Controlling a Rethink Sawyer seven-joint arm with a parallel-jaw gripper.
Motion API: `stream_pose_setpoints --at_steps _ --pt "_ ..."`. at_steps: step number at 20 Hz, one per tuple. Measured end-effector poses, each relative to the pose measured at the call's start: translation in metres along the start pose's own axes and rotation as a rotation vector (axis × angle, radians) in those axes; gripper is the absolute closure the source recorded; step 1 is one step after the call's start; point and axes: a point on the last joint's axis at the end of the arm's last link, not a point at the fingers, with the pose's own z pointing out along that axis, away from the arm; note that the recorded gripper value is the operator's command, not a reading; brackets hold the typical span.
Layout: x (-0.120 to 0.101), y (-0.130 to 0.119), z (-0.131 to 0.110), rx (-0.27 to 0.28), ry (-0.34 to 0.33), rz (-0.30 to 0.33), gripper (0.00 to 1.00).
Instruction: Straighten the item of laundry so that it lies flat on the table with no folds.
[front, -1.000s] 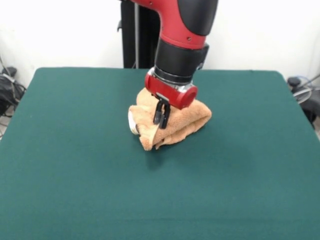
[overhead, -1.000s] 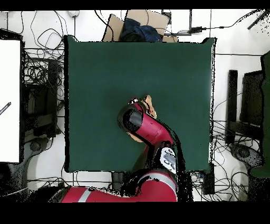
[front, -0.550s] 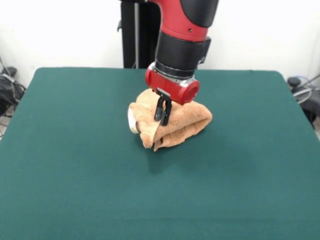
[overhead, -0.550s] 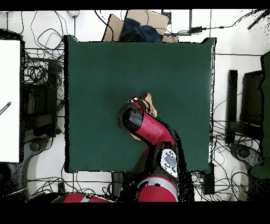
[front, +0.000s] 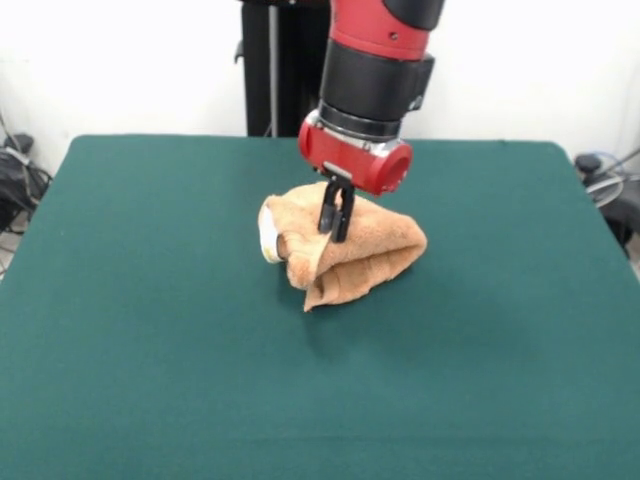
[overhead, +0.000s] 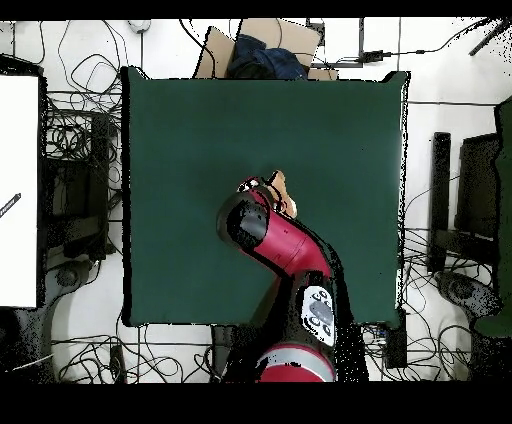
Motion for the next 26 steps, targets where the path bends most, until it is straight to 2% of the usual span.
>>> stream_pose_setpoints --at_steps 9,16,21,26 --pt "-0.002 0.006 -0.017 -0.016 0.000 -0.001 1.00" --pt "0.005 0.006 -0.028 -0.020 0.005 0.010 1.00" --pt "0.022 0.019 -0.039 -0.030 0.010 -0.005 1.00" --pt "0.030 0.034 -0.047 -0.044 0.003 -0.013 1.00"
